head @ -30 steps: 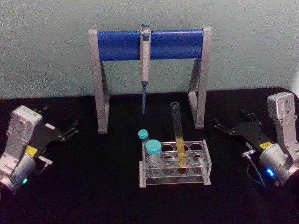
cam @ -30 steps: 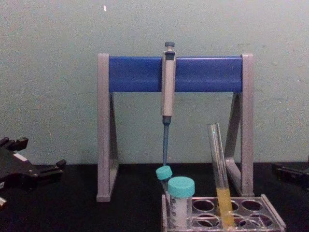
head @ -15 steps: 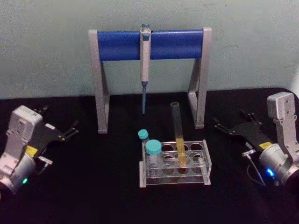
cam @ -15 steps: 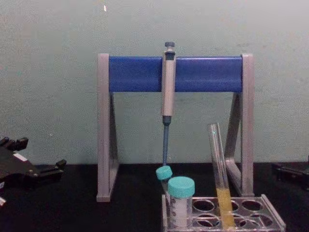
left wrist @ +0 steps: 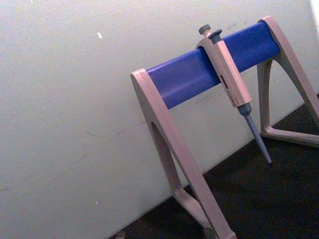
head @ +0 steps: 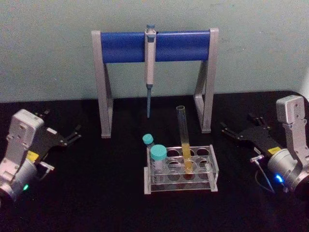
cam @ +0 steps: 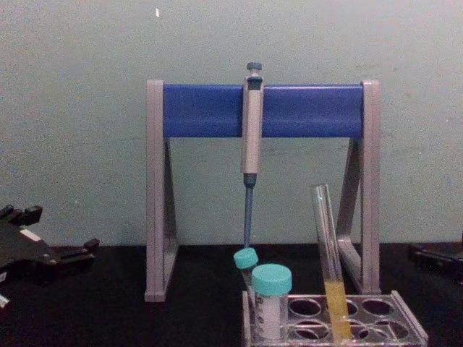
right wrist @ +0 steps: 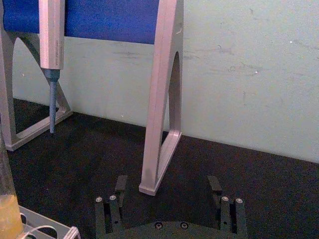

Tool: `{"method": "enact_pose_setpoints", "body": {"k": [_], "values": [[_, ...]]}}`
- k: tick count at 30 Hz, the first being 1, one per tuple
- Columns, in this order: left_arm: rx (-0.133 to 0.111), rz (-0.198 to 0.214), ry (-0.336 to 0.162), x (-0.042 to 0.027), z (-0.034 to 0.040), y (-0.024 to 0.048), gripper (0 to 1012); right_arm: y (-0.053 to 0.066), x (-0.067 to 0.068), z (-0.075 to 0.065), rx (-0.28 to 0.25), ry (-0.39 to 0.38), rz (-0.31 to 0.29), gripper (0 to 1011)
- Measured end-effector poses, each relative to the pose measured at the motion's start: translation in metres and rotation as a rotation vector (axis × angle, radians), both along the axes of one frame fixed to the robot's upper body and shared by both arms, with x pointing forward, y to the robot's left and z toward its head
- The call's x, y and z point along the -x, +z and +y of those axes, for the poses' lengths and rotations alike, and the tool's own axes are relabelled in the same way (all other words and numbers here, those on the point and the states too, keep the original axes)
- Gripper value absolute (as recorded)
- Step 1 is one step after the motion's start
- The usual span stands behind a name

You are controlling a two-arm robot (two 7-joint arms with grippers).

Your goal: Pick up the test tube from the test tube rack, shake it, then place it back into the test tube rack.

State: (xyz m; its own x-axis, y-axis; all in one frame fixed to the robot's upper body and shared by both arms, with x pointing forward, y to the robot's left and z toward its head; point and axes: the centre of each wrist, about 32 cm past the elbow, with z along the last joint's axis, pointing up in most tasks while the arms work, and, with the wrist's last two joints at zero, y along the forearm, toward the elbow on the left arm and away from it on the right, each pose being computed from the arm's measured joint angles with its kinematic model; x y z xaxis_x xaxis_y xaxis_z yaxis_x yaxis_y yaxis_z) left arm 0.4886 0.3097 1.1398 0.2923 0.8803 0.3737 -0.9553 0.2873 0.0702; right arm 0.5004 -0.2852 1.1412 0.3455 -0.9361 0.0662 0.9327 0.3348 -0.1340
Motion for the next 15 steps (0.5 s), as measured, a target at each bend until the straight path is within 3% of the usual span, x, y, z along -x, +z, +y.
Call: {"method": "enact_pose_setpoints", "body": {"k": [15], "values": [[0.000, 0.000, 0.000, 0.0000, 0.0000, 0.0000, 1001, 0.0000, 0.0000, 0.0000, 0.000, 0.000, 0.000, 1000]]}}
